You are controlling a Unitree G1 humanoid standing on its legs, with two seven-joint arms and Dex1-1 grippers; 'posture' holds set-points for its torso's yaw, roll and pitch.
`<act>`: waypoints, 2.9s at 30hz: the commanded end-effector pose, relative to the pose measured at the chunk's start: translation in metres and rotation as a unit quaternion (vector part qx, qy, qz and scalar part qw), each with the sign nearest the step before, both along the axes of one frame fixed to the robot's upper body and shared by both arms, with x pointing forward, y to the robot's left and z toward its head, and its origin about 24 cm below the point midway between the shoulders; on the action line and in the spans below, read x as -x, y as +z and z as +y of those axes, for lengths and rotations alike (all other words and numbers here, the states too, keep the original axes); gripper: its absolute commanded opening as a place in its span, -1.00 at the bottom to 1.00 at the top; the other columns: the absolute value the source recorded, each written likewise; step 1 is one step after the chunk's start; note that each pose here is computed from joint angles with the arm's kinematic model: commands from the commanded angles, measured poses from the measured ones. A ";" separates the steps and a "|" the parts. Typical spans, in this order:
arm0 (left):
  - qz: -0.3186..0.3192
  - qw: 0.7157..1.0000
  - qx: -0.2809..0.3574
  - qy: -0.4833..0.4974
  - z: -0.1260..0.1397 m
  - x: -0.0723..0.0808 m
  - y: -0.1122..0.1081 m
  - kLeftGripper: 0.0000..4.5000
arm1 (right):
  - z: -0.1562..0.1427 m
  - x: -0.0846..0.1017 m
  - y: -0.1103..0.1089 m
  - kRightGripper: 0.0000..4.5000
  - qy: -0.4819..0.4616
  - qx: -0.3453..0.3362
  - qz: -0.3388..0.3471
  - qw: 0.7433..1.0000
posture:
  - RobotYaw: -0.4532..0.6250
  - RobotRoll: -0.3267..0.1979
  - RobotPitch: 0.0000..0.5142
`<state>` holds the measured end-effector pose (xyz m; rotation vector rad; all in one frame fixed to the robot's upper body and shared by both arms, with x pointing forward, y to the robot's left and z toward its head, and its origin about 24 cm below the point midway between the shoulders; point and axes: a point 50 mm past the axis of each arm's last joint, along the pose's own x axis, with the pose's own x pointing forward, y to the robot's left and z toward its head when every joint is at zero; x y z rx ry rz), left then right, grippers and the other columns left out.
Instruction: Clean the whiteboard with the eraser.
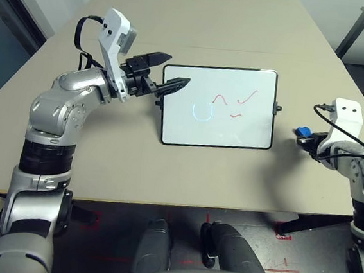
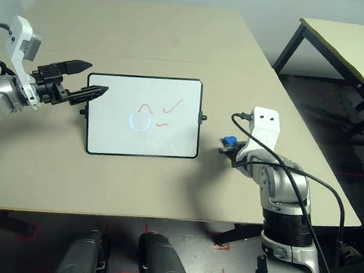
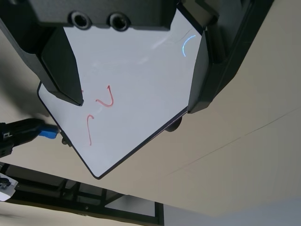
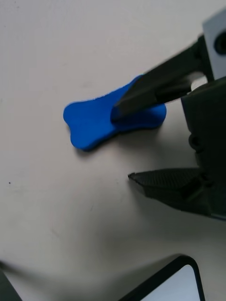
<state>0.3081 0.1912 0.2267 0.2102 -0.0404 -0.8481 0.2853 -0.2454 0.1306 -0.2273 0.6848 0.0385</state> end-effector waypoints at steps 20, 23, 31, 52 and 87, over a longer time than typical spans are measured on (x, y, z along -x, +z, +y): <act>-0.001 1.000 -0.007 0.008 0.002 -0.001 0.001 1.00 | -0.032 -0.015 0.006 0.99 -0.017 0.018 0.003 1.000 | -0.15 0.25 -0.54; 0.000 1.000 -0.008 0.009 0.003 -0.001 0.000 1.00 | -0.036 -0.017 0.002 0.99 -0.023 0.013 0.008 1.000 | -0.15 0.25 -0.54; 0.001 1.000 -0.009 0.012 0.004 0.001 -0.001 1.00 | -0.035 -0.020 -0.006 0.99 -0.022 -0.004 0.015 1.000 | -0.13 0.25 -0.55; -0.003 1.000 -0.008 0.014 0.003 -0.003 0.002 1.00 | -0.032 -0.017 0.001 -0.66 -0.044 -0.014 -0.001 0.999 | -0.15 0.25 -0.58; -0.006 1.000 -0.011 0.006 0.001 -0.005 0.005 1.00 | 0.111 -0.032 0.035 -0.73 0.316 0.080 -0.212 0.921 | -0.14 0.25 -0.52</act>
